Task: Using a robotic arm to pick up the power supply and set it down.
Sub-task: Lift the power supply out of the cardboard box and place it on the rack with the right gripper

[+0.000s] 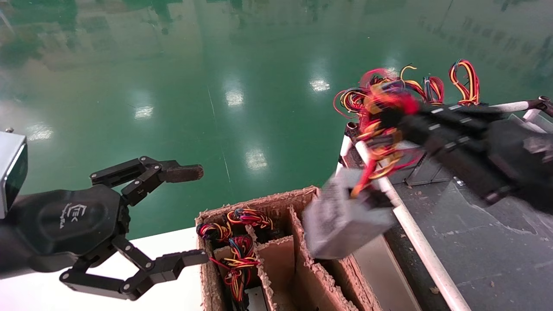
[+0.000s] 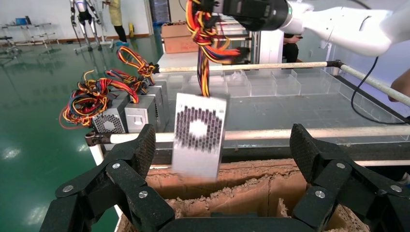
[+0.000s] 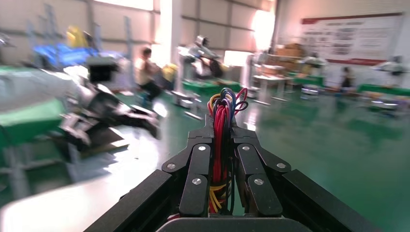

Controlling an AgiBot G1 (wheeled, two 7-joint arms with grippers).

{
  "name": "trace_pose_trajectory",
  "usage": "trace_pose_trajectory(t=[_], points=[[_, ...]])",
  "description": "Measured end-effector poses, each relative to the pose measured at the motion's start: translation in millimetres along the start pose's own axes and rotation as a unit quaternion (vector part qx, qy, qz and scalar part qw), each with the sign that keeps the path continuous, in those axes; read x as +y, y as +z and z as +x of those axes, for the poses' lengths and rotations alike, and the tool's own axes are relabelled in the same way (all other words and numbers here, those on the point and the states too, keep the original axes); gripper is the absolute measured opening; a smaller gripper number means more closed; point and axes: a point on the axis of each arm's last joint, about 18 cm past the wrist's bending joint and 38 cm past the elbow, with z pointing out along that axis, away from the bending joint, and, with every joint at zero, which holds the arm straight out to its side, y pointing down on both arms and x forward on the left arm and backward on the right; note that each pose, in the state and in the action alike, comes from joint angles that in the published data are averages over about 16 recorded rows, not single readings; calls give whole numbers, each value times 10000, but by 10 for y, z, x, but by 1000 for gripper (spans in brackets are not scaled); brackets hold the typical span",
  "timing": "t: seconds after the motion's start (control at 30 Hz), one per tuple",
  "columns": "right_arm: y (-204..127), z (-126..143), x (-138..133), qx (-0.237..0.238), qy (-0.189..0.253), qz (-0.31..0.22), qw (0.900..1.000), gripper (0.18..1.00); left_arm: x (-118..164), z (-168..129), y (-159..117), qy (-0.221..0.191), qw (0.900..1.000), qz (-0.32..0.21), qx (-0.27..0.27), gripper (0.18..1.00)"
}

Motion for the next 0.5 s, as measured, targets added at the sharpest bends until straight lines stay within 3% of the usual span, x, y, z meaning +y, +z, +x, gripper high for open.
trace_pose_trajectory(t=[0.2, 0.5], points=[[-447, 247, -156, 660, -385, -255, 9968, 238, 0, 0, 0, 0, 10000, 0, 0, 1001], [-1087, 479, -240, 1480, -729, -688, 9839, 238, 0, 0, 0, 0, 10000, 0, 0, 1001]])
